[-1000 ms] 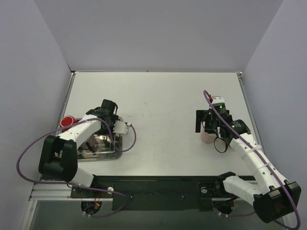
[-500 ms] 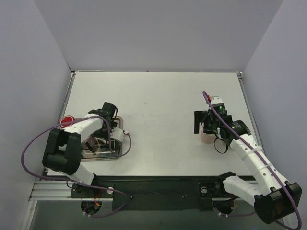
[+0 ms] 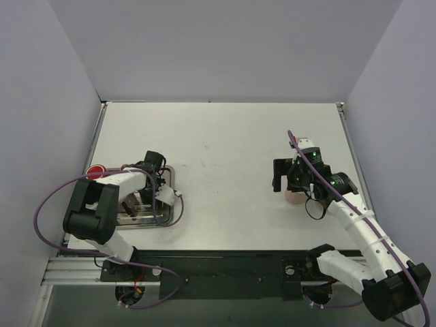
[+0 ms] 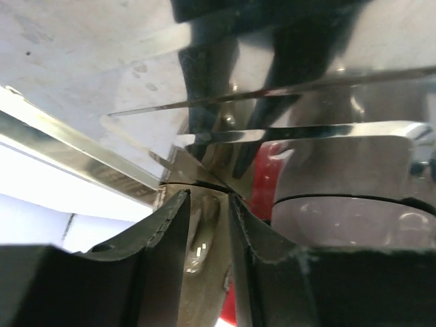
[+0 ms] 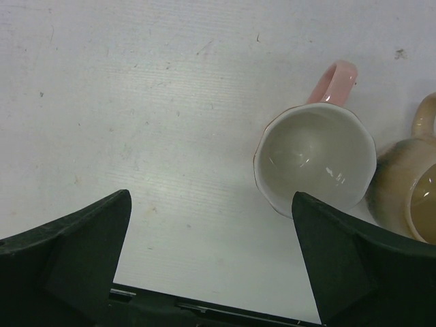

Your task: Turn the mug right side up

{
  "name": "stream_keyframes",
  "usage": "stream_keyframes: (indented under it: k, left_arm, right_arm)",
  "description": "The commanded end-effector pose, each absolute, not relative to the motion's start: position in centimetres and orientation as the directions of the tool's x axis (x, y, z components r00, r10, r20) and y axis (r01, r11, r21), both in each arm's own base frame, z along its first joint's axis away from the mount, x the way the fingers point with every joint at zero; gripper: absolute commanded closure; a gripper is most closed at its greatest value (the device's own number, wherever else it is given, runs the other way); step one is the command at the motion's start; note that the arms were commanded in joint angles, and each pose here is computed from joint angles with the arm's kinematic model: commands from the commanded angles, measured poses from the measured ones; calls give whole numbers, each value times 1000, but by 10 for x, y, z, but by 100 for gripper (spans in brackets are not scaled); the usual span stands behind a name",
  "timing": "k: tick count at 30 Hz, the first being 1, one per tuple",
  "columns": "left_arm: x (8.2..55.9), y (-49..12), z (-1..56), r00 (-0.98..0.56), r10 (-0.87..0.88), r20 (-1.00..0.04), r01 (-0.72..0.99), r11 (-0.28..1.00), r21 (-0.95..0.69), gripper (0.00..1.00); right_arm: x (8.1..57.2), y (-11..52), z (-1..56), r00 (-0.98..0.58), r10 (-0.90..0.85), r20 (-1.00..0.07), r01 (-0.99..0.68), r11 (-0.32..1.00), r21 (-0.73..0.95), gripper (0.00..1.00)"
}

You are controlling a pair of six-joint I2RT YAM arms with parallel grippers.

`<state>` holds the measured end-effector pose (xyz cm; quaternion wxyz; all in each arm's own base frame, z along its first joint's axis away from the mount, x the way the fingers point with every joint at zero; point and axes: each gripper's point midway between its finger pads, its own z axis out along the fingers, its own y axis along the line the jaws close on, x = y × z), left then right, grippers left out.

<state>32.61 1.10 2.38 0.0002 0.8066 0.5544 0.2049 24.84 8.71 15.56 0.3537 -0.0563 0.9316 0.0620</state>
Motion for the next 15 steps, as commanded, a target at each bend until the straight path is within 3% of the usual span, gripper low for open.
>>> stream_keyframes:
  k: [1, 3, 9, 13, 14, 15]
  left_arm:
    - [352, 9, 32, 306, 878, 368, 853, -425, 304, 70]
    - [356, 9, 33, 296, 874, 387, 848, -427, 315, 100]
    - [365, -30, 76, 271, 931, 245, 811, -358, 463, 100]
    - [383, -79, 146, 133, 988, -81, 782, -55, 621, 100]
    - [381, -99, 172, 90, 965, -246, 794, 80, 603, 100]
    - [377, -114, 181, 91, 935, -342, 814, 128, 567, 100]
  right_arm:
    - [245, 91, 170, -723, -66, -688, -180, 979, 95, 1]
    - [244, 92, 171, -721, -65, -689, -182, 978, 98, 1]
    - [240, 90, 178, -715, -57, -696, -174, 980, 98, 1]
    - [239, 95, 198, -682, -51, -729, -185, 977, 105, 2]
    - [239, 103, 206, -664, -61, -745, -215, 970, 112, 2]
    - [238, 109, 211, -652, -65, -756, -234, 965, 119, 2]
